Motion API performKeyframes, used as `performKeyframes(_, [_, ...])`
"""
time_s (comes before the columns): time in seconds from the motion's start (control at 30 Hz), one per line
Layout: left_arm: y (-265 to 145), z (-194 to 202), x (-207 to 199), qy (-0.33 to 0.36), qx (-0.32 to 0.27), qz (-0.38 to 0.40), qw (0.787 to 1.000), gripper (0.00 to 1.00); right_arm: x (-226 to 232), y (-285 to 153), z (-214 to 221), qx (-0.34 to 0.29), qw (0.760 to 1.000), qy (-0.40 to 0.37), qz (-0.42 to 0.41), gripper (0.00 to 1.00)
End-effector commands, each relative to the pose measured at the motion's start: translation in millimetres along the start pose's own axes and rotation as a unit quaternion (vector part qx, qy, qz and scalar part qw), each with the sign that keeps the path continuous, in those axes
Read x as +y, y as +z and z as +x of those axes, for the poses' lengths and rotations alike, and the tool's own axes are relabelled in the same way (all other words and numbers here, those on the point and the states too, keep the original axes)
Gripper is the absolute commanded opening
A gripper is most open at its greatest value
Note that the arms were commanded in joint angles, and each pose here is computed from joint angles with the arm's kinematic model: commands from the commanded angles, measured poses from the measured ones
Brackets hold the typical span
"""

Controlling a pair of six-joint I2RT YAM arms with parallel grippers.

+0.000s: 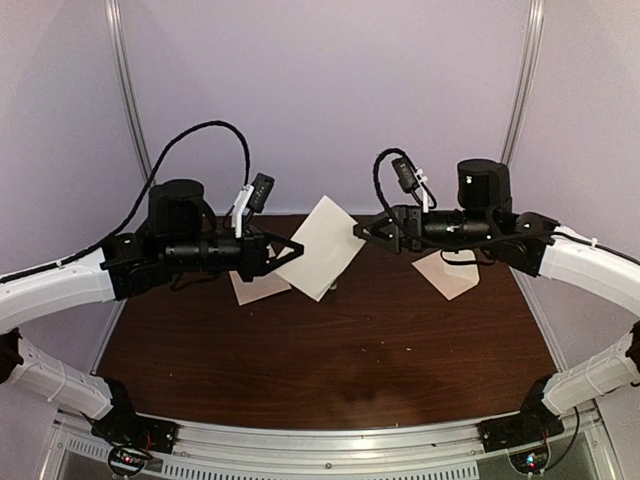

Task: Place the letter into the envelope and seal it
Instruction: Pass from the left arm to the right

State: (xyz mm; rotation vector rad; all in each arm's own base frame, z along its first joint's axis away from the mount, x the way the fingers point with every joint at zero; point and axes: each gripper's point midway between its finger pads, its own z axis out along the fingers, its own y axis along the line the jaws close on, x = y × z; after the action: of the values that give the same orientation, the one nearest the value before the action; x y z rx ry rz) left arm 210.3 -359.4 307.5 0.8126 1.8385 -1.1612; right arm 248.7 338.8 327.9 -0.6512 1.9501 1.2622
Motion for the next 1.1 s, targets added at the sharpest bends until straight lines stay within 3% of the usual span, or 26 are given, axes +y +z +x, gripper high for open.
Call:
performKeyframes(0.0, [-20,-55,-13,-0.012,-0.131,0.009,0.991,0.00,7,-16,-31,-0.106,0.994,0.028,-0.022,0.95])
performKeyframes(0.17, [-35,-77,-26,-0.019,-0.192,0.038,0.980,0.00,21,-11,-26,-0.114,0.989,0.050,-0.075,0.96])
performKeyframes(0.4, [-33,-80,-35,-0.025,-0.202,0.073,0.976,0.00,48,0,-25,-0.106,0.987,0.033,-0.118,0.92])
performKeyframes(1.07, [-36,-87,-42,-0.038,-0.223,0.102,0.969,0.00,86,-5,-31,-0.123,0.970,0.007,-0.210,0.32])
